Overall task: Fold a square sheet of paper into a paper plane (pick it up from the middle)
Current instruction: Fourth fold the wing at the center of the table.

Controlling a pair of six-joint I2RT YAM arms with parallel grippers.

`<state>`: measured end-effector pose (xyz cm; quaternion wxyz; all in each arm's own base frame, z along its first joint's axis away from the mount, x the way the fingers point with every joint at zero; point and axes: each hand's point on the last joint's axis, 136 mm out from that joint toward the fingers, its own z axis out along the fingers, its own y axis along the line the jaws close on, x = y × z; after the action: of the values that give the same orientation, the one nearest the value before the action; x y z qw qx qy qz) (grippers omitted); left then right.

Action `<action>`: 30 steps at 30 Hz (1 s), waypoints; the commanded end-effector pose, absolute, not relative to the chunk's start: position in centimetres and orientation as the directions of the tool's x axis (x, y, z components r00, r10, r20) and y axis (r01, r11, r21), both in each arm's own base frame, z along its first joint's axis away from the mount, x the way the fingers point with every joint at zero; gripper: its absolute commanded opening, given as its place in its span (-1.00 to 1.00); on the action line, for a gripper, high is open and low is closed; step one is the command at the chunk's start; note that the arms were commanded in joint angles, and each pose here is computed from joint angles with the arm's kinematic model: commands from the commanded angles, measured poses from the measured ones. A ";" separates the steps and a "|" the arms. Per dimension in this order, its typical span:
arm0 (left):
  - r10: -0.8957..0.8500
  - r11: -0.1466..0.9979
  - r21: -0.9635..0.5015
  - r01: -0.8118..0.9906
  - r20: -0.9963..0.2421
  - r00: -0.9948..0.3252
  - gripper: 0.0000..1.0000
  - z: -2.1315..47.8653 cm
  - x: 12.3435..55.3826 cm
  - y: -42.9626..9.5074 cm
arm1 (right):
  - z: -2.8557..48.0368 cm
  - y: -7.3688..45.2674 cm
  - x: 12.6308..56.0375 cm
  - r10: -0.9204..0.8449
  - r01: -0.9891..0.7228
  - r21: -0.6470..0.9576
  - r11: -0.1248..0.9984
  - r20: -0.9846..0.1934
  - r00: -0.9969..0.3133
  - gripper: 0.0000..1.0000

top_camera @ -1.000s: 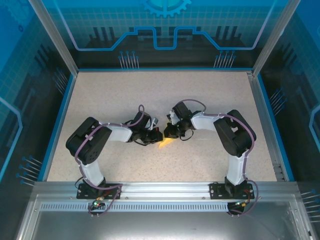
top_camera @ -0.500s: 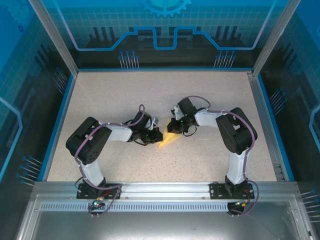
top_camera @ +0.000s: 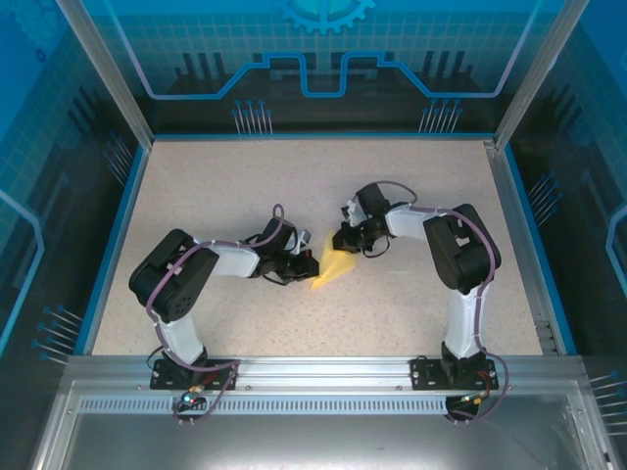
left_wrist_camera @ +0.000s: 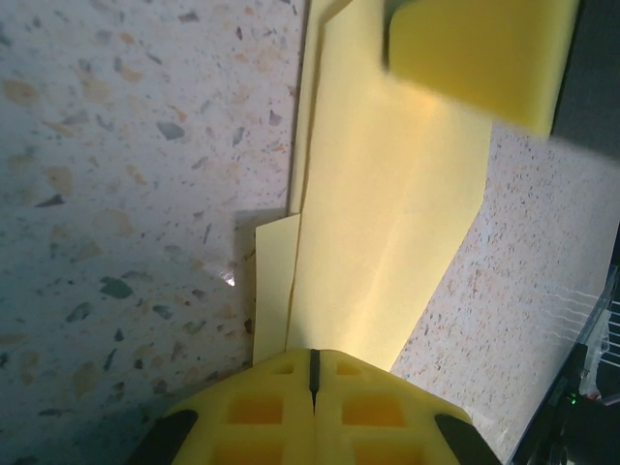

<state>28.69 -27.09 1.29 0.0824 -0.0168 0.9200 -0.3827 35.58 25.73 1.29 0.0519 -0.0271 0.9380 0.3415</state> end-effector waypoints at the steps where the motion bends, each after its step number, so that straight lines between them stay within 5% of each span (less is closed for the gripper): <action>1: -0.093 0.796 -0.602 -0.060 -0.025 -0.995 -1.00 -2.0 26.0 -24.4 | -0.1 22.6 38.3 0.039 -0.047 0.575 0.817 -0.136 -0.990 -0.85; 13: -0.095 0.793 -0.607 -0.060 -0.026 -0.995 -1.00 -1.9 26.0 -24.5 | -0.2 19.1 42.2 0.137 0.034 0.581 0.813 -0.135 -0.981 -0.84; 20: -0.096 0.793 -0.607 -0.060 -0.027 -0.995 -1.00 -1.9 26.1 -24.5 | 6.1 18.8 44.3 0.165 -0.053 0.637 0.769 -0.278 -0.946 -0.83; 24: -0.098 0.792 -0.607 -0.060 -0.030 -0.995 -1.00 -1.8 26.2 -24.6 | 9.1 20.4 41.6 0.136 -0.119 0.650 0.750 -0.327 -0.935 -0.82; 30: -0.099 0.793 -0.606 -0.060 -0.032 -0.995 -1.00 -1.8 26.3 -24.6 | 6.3 25.2 35.0 0.032 -0.134 0.643 0.755 -0.239 -0.970 -0.86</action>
<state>28.68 -27.09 1.30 0.0823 -0.0161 0.9202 -0.3824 38.28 23.43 9.22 0.1683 -0.0269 0.9189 0.3559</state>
